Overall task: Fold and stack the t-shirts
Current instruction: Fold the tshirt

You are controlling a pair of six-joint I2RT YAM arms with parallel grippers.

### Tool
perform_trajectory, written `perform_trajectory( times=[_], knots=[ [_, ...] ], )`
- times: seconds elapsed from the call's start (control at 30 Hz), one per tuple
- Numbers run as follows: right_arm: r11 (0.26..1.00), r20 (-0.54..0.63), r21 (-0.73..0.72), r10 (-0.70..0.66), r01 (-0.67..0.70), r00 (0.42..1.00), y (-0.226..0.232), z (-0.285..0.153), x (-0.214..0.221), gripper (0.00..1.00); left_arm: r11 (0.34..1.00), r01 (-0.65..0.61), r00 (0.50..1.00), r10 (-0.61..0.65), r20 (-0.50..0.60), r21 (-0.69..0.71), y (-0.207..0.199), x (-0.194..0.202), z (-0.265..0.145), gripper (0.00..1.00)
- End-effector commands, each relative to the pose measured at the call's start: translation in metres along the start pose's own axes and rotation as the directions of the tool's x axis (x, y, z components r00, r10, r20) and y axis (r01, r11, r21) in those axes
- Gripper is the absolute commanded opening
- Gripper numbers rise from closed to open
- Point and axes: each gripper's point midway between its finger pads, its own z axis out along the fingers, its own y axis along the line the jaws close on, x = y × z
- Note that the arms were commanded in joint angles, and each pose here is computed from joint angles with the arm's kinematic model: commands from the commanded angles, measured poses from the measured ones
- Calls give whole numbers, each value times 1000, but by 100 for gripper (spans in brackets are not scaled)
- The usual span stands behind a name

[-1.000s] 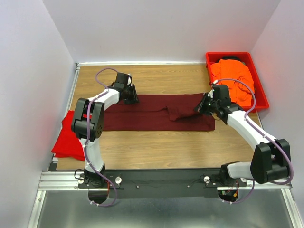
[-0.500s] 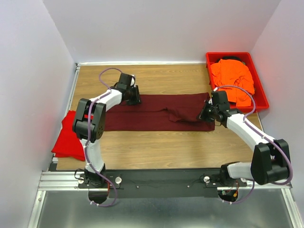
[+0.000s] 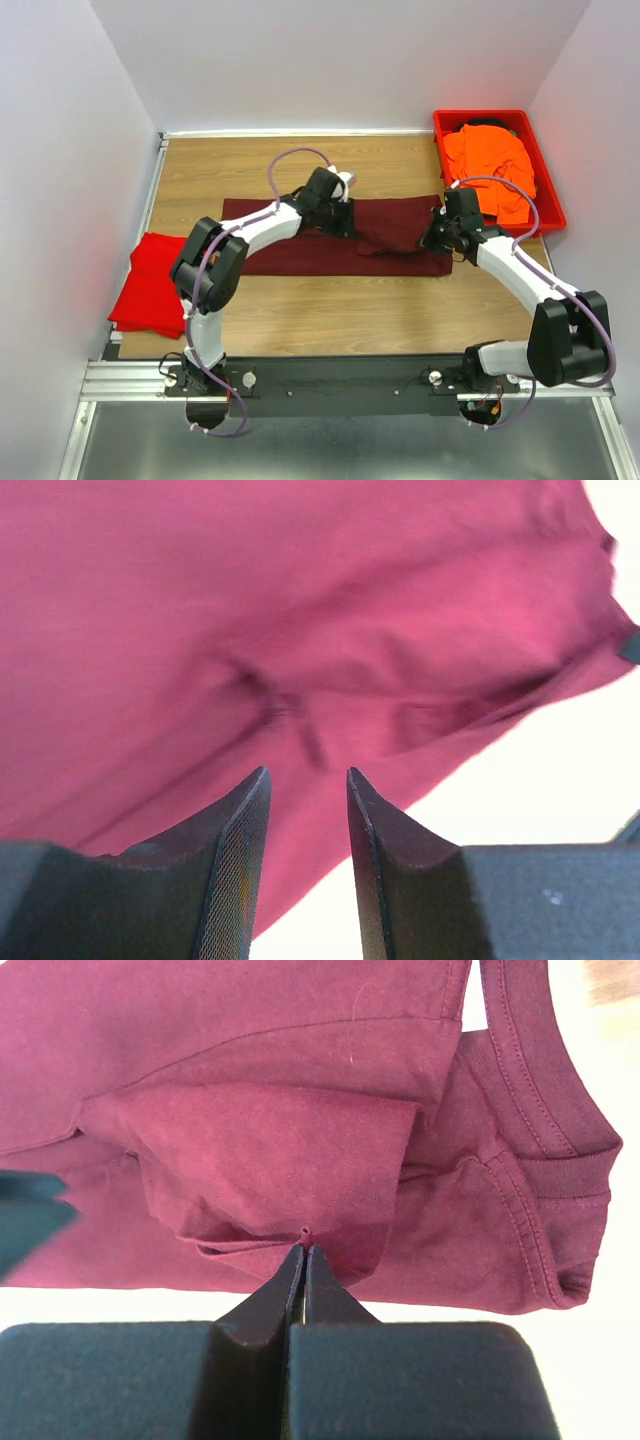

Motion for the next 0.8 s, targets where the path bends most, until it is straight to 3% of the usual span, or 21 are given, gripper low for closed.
perform_trajectory(
  times=[0.0, 0.77],
  knots=[
    [999, 8, 32, -14, 14, 1000, -3, 0, -6, 4, 996, -9, 999, 13, -44, 84, -28, 14, 21, 46],
    [999, -2, 31, -20, 20, 1000, -3, 2, -3, 4, 999, 49, 996, -50, -74, -3, -25, 31, 48, 47]
  ],
)
